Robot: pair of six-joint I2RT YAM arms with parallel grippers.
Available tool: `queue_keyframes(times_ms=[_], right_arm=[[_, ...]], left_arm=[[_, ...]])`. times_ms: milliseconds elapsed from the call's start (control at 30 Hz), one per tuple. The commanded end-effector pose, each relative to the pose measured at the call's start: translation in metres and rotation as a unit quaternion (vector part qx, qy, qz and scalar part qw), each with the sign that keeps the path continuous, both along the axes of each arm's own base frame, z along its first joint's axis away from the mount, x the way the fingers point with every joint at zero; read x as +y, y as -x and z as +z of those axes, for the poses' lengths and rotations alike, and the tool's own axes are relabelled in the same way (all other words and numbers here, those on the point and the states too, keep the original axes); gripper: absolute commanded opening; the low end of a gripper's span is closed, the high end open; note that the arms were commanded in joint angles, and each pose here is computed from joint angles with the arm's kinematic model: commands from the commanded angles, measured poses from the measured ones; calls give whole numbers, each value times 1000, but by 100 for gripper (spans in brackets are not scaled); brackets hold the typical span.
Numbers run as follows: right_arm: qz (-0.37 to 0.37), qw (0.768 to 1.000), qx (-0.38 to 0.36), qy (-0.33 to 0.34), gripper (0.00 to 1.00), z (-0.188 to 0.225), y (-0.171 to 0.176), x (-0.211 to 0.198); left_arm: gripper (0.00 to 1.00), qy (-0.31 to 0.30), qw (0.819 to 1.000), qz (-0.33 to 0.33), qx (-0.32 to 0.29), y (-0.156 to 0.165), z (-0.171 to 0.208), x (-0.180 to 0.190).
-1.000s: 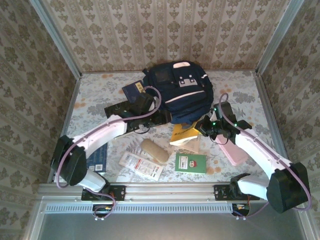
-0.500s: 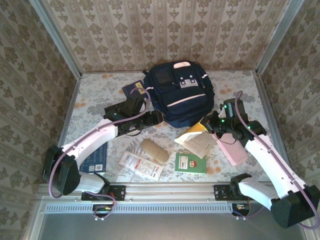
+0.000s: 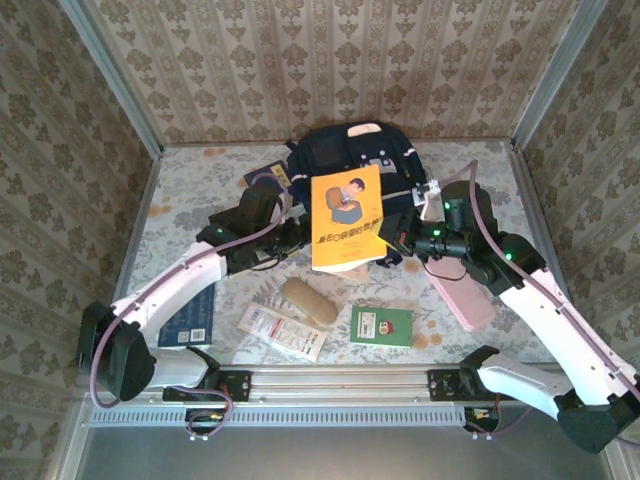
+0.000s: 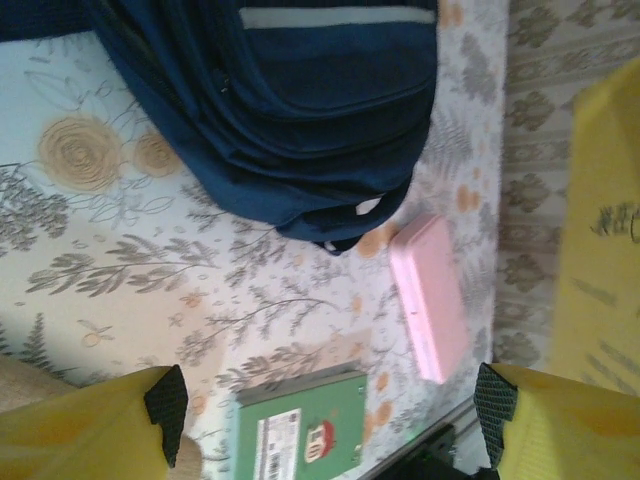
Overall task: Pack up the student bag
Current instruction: Pick up the book from the center of the table, then pass the book.
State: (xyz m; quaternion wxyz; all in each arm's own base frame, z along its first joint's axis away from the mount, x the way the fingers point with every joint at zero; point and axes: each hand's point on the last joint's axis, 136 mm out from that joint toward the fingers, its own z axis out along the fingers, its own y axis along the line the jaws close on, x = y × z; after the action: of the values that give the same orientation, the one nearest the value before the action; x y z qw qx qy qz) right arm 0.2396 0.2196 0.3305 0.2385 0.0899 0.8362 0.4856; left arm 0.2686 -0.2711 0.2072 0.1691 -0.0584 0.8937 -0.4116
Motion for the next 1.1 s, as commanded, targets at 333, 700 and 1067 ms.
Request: queue_keyframes(times_ms=[333, 700, 1067], right_arm=[[32, 993, -110, -30, 0, 31, -15, 20], [10, 993, -116, -4, 0, 20, -16, 9], [31, 992, -113, -39, 0, 9, -16, 21]], left_arm=[[79, 46, 995, 70, -48, -8, 43, 32], [78, 42, 986, 141, -75, -2, 38, 89], [85, 181, 977, 78, -80, -7, 69, 45]])
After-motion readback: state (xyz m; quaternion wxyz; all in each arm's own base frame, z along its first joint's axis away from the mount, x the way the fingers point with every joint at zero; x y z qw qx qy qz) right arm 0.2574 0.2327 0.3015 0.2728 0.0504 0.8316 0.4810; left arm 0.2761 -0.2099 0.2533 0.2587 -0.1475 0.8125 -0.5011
